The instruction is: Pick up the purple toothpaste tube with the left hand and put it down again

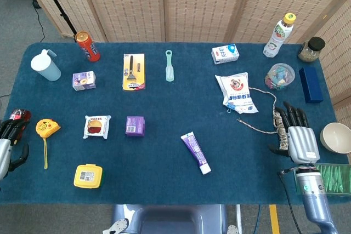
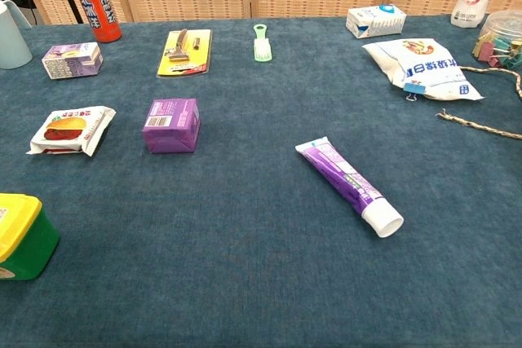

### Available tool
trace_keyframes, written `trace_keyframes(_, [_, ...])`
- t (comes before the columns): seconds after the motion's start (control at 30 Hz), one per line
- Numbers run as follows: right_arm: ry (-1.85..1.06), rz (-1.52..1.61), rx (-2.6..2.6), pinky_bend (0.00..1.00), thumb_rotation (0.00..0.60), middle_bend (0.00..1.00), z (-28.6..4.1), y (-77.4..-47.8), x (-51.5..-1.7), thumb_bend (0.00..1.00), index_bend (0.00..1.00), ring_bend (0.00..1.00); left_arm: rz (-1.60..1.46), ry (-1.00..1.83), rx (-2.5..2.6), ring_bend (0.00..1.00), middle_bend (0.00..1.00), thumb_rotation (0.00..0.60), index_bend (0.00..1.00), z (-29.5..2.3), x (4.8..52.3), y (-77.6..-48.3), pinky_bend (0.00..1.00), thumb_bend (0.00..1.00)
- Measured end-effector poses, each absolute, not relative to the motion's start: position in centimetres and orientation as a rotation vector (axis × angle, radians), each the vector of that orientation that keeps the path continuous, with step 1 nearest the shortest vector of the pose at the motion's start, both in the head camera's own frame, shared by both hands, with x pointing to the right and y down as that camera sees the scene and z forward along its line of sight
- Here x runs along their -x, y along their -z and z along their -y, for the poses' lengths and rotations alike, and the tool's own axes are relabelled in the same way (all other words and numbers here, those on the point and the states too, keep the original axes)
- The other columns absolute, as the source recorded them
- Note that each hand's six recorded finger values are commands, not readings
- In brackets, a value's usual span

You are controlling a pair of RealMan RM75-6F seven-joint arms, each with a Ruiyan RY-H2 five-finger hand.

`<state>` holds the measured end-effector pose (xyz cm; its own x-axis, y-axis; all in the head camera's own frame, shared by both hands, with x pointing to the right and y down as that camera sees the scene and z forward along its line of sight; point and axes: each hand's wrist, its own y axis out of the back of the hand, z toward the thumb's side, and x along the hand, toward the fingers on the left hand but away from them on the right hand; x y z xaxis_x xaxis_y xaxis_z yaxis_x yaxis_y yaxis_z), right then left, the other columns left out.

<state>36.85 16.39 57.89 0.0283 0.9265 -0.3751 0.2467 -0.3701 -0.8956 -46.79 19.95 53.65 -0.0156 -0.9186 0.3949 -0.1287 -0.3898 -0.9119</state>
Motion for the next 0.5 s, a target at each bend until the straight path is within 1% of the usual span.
trace_keyframes(0.17, [-1.394, 1.201, 1.658, 0.00, 0.600, 0.01, -17.6, -57.0, -37.3, 0.00, 0.10, 0.00, -1.110, 1.463, 1.611, 0.12, 0.18, 0.600, 0.20, -21.1, 46.5, -53.7, 0.21, 0.50])
trace_keyframes(0.5, [-1.389, 1.217, 1.656, 0.00, 0.600, 0.01, -18.4, -56.7, -37.8, 0.00, 0.09, 0.00, -1.113, 1.448, 1.604, 0.12, 0.19, 0.600, 0.21, -21.1, 46.2, -52.8, 0.21, 0.50])
